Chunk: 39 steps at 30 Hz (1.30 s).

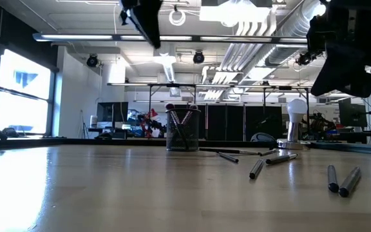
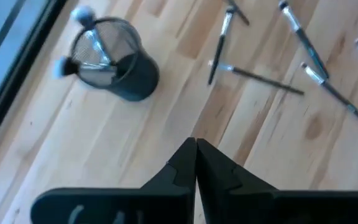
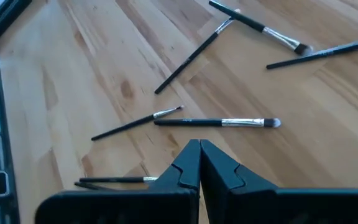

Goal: Pick & Place Makeup Brushes
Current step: Put the small white make-up brush into the black container

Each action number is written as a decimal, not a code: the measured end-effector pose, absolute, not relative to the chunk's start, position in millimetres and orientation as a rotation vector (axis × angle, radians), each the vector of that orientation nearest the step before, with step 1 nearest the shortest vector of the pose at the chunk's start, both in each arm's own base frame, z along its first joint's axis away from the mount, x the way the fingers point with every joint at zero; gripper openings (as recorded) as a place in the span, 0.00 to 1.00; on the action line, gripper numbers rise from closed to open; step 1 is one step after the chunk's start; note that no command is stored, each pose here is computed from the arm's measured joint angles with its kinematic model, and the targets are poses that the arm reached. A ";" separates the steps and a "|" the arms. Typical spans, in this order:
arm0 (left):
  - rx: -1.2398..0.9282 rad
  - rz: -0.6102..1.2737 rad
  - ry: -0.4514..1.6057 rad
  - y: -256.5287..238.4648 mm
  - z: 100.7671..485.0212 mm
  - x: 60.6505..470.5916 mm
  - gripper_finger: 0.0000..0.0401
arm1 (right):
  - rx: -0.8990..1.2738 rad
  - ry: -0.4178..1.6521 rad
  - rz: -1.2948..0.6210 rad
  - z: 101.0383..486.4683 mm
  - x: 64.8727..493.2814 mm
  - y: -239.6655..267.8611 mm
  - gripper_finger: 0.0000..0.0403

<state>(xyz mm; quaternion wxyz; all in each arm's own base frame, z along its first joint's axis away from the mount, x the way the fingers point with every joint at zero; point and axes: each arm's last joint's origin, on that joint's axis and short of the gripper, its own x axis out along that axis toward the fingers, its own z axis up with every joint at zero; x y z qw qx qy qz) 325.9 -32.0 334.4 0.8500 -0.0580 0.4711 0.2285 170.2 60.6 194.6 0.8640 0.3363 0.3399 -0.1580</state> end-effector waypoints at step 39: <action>0.031 0.080 0.738 -29.4 310.3 221.8 0.00 | 1.353 0.982 -1.319 158.0 267.8 4.5 0.25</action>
